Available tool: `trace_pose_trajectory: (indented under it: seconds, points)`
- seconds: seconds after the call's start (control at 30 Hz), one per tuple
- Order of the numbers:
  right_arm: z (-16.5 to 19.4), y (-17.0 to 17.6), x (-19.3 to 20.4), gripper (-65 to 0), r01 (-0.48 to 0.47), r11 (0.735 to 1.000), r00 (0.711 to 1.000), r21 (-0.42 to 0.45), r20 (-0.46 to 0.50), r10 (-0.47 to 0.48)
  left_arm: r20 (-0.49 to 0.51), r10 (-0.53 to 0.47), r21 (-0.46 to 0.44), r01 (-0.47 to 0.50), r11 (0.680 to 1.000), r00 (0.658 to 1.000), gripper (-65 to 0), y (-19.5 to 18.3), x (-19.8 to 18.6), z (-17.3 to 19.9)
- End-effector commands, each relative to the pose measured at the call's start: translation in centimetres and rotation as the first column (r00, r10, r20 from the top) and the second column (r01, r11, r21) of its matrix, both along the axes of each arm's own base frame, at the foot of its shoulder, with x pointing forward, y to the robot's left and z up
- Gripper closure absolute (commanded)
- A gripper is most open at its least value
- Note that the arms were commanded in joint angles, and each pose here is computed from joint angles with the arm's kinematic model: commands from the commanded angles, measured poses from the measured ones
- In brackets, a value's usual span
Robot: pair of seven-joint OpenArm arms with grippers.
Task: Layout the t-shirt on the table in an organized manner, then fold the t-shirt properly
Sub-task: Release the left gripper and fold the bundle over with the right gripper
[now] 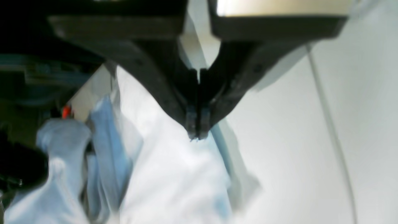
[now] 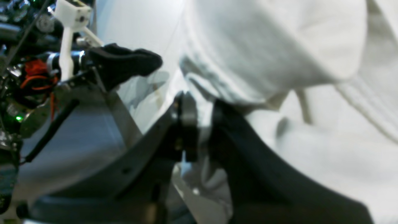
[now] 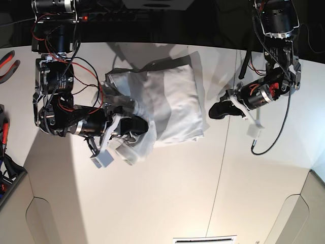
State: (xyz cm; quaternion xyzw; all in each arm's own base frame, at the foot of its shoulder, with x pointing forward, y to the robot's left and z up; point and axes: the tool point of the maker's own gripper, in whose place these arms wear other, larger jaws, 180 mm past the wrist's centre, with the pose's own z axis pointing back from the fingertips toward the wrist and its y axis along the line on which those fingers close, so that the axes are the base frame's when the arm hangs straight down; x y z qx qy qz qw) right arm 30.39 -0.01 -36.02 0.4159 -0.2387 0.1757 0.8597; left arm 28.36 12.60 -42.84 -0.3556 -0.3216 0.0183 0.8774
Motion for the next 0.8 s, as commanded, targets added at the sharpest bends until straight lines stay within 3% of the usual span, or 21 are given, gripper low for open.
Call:
trace_pose_trajectory:
  seconds: [0.0,0.17,0.37,0.63,0.73,0.77]
  points:
    - [1.4,1.1,0.9,0.0,-0.003,1.000,0.999,0.026,0.046,0.002,0.036,-0.018,-0.010,0.018,1.000,0.999,0.0,-0.4,0.5,0.9]
    - [0.1,3.0,1.4,0.0,0.017,0.997,0.997,-0.076,0.071,-0.012,-0.001,-0.096,-0.018,0.096,0.995,0.995,0.0,-2.8,-1.2,-0.1]
    - [-1.9,4.4,1.2,0.0,0.038,0.971,0.998,-0.236,0.059,-0.025,0.006,-0.113,-0.037,0.114,0.993,0.994,0.0,-4.0,-1.2,0.0]
    - [-1.3,7.8,0.3,0.0,-0.037,0.968,0.995,-0.247,0.086,0.060,0.008,-0.111,-0.040,0.111,0.993,0.994,0.0,-4.0,-1.2,0.1]
    - [-0.6,8.7,0.5,-18.4,-0.050,0.973,0.992,-0.224,0.100,0.074,0.008,-0.111,-0.039,0.111,0.993,0.994,0.0,-4.0,-1.2,0.1]
    - [-0.2,9.1,0.5,-21.2,-0.065,0.976,0.990,-0.209,0.111,0.090,0.009,-0.111,-0.039,0.111,0.993,0.994,0.0,-4.0,-1.2,0.1]
